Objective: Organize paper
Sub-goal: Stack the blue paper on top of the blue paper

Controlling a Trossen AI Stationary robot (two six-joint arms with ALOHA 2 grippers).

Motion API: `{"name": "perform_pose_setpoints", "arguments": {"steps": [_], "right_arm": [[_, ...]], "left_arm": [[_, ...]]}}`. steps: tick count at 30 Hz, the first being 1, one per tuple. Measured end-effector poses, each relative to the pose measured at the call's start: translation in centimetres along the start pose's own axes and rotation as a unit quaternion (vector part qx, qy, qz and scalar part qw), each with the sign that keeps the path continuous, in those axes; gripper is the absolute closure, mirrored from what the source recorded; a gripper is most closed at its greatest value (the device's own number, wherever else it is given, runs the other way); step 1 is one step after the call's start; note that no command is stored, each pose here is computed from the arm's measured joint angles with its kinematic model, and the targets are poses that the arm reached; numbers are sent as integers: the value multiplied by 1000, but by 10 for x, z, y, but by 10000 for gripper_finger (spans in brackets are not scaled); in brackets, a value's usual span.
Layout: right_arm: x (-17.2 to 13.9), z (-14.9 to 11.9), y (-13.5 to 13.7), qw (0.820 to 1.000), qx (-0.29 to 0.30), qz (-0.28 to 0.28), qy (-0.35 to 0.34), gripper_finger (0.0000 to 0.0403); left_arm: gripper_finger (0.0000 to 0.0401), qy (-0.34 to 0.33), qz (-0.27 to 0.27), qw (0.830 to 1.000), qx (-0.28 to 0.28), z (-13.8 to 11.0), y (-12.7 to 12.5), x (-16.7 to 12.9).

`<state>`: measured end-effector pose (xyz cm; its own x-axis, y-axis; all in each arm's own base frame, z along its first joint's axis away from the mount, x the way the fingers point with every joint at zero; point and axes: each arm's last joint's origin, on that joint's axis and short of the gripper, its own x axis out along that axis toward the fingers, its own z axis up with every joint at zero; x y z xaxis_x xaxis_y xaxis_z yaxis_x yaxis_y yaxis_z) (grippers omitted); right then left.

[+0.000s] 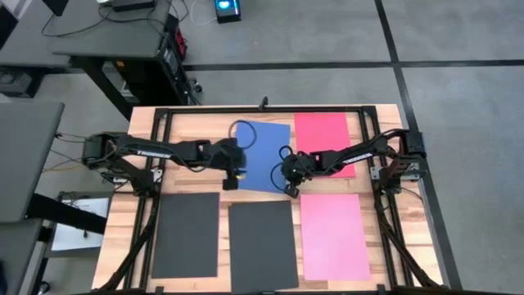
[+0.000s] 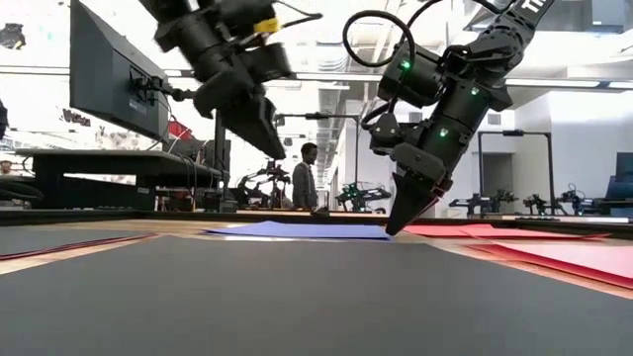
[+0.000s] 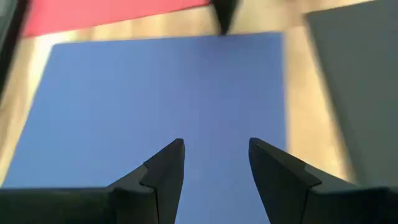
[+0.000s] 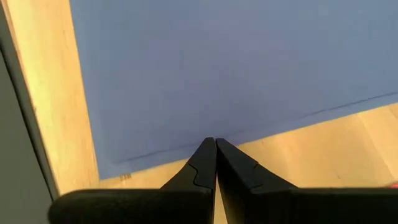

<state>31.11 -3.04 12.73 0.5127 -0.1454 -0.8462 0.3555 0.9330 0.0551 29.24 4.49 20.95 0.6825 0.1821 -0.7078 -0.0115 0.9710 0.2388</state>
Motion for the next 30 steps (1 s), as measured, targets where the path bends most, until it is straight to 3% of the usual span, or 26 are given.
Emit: {"name": "perform_pose_setpoints", "arguments": {"steps": [4, 8, 13, 21, 30], "right_arm": [[0, -1, 0, 1000, -2, -1, 3, 403], [1, -2, -2, 1000, -2, -4, 11, 403], [1, -2, -4, 1000, 2, -7, 15, 403], [-1, 1, -1, 1000, -1, -5, 11, 403], [-8, 2, 1, 1000, -3, -5, 16, 403]], "left_arm": [[239, 47, 60, 997, -15, -33, 8, 6], [239, 88, 63, 994, -26, -49, 15, 20], [239, 110, 63, 992, -29, -52, 20, 32], [239, 91, 70, 993, -34, -44, 23, 20], [239, 161, 74, 983, -44, -58, 21, 13]]}}
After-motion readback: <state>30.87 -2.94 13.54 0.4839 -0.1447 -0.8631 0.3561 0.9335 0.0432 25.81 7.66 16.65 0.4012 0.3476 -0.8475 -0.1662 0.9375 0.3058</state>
